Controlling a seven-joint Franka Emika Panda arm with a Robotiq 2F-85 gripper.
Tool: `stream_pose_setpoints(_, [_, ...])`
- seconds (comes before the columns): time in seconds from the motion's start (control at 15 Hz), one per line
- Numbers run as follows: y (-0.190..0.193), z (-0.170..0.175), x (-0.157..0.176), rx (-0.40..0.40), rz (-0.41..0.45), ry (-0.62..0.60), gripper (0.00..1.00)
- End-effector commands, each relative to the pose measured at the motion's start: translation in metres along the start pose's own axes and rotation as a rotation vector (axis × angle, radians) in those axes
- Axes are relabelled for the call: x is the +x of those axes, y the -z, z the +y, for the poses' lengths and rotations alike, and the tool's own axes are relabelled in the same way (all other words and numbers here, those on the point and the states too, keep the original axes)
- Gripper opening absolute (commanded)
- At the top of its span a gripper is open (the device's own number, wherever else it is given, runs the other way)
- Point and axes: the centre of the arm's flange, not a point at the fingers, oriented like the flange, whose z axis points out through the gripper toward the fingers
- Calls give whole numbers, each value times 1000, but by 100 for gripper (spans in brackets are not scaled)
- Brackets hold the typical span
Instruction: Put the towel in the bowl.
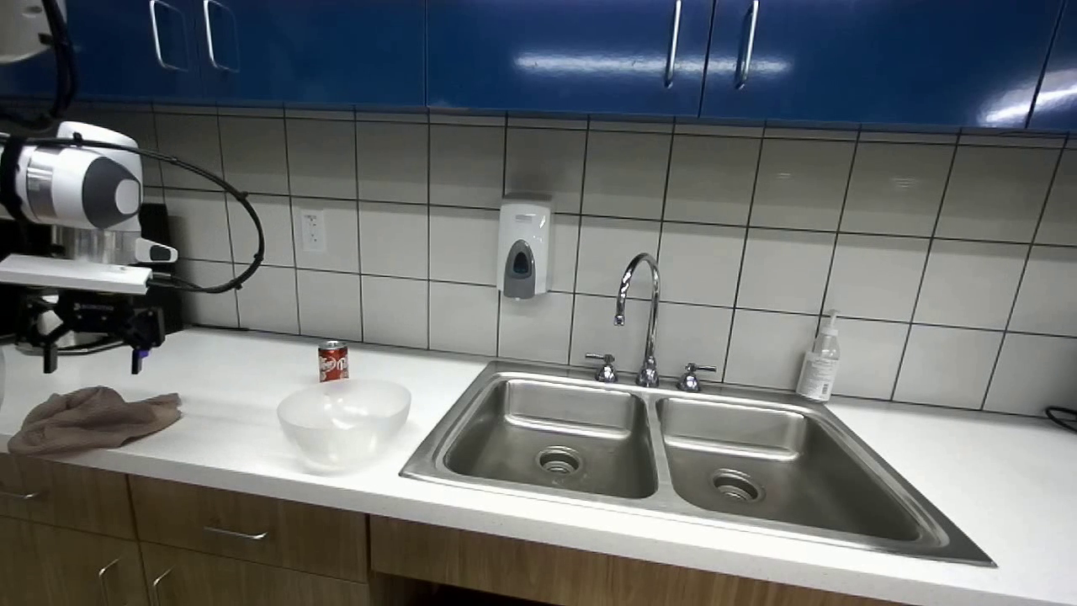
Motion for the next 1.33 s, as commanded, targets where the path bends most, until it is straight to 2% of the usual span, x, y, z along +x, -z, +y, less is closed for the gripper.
stream_pose_setpoints(0.0, [-13, -17, 33, -14, 10, 36, 100])
stream_pose_setpoints(0.33, [-36, -34, 51, -13, -1, 91, 100])
stream_pose_setpoints(0.73, [-59, -47, 69, -66, 25, 173, 100])
stream_pose_setpoints(1.27, [-82, -44, 85, -103, 31, 220, 100])
